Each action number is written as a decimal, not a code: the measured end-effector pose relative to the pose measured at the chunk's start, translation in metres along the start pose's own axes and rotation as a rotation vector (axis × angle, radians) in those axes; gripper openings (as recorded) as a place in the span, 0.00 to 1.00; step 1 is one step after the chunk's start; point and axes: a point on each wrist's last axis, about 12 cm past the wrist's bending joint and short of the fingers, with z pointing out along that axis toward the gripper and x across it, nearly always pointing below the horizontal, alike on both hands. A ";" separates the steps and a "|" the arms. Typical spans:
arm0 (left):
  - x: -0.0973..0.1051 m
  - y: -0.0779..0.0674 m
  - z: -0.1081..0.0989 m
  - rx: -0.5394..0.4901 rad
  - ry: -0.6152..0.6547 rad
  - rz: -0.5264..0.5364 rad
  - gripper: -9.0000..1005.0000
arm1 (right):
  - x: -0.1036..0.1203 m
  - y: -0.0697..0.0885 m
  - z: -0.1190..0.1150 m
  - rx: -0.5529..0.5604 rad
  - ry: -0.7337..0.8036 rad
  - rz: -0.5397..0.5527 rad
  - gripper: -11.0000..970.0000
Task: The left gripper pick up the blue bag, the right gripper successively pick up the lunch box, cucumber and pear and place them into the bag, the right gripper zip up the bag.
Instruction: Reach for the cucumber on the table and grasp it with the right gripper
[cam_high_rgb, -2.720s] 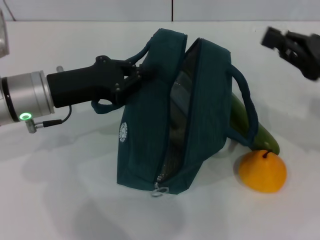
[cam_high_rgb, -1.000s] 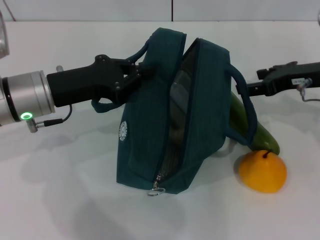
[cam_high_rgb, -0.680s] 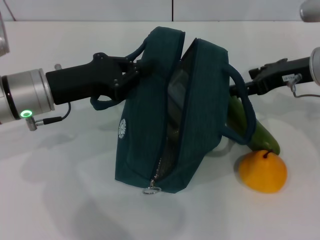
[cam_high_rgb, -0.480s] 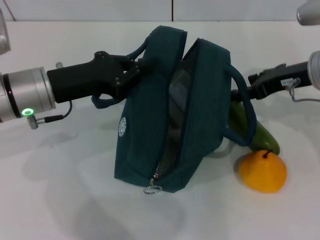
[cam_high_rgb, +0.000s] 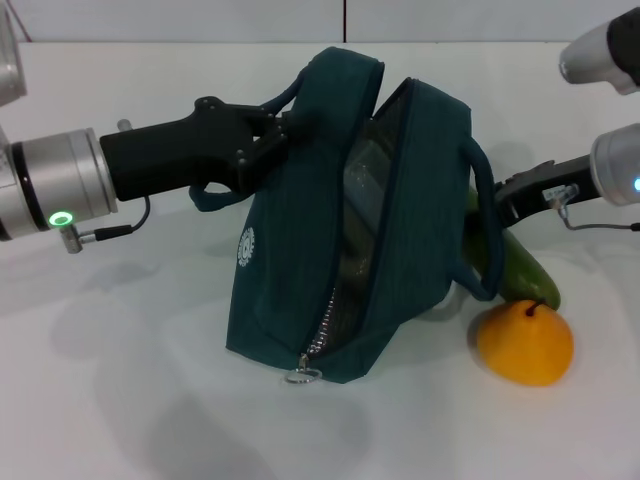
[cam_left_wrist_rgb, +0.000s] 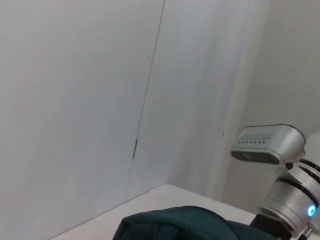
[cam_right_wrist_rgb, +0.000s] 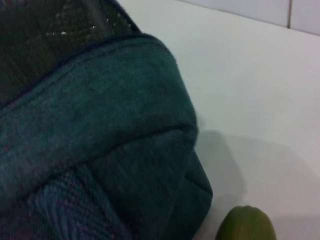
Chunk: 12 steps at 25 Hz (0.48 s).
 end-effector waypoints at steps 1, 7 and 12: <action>0.000 0.000 0.000 0.001 0.000 0.000 0.04 | 0.000 0.001 0.001 0.001 0.003 0.001 0.83; 0.001 0.000 -0.001 -0.002 -0.001 0.000 0.04 | -0.001 0.004 0.006 0.011 0.014 0.008 0.83; 0.002 0.000 -0.002 -0.004 -0.001 -0.001 0.04 | 0.000 0.005 0.010 0.005 0.033 0.010 0.82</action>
